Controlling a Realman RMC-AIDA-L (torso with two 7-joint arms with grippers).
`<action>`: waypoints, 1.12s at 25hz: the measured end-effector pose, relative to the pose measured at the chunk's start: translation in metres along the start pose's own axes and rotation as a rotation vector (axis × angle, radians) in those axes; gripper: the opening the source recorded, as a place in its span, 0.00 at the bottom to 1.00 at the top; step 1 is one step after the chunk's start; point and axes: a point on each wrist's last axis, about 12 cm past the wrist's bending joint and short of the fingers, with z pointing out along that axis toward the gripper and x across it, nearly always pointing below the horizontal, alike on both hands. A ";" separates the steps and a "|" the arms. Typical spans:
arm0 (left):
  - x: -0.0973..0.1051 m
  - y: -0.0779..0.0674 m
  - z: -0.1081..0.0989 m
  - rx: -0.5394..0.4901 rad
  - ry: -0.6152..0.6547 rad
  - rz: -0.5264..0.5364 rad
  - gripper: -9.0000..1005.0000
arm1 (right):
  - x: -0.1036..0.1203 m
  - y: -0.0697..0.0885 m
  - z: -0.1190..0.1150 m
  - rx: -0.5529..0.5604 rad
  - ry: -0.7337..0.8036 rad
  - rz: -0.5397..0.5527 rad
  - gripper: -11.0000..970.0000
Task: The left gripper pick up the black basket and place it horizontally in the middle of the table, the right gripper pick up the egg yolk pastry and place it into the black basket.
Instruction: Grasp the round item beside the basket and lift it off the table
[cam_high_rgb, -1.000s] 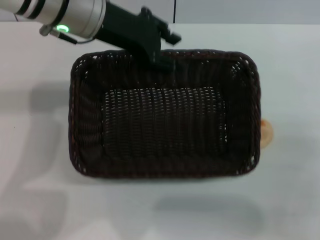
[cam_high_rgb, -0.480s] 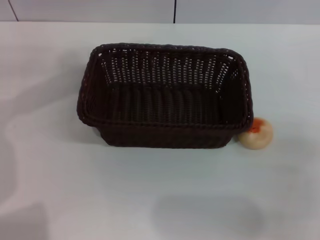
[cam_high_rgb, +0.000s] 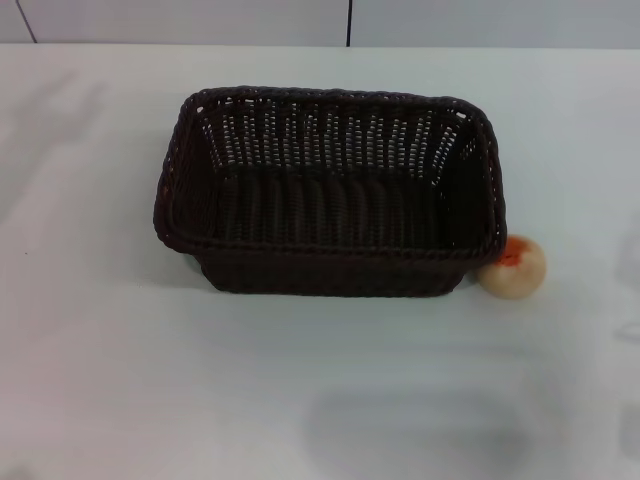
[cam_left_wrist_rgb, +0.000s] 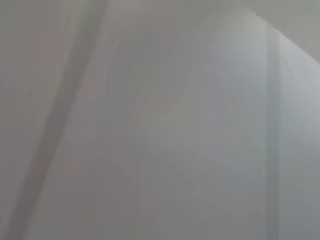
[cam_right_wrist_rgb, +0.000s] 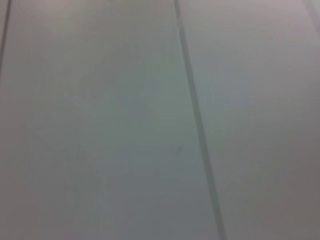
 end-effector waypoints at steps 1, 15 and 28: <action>0.004 0.005 -0.010 -0.038 -0.027 -0.007 0.52 | 0.003 0.004 -0.001 -0.022 0.028 0.011 0.52; 0.044 0.019 -0.092 -0.341 -0.165 0.110 0.51 | 0.023 0.022 -0.021 -0.097 0.277 0.066 0.52; 0.045 0.018 -0.100 -0.346 -0.143 0.182 0.51 | 0.041 0.029 -0.024 -0.153 0.416 0.083 0.52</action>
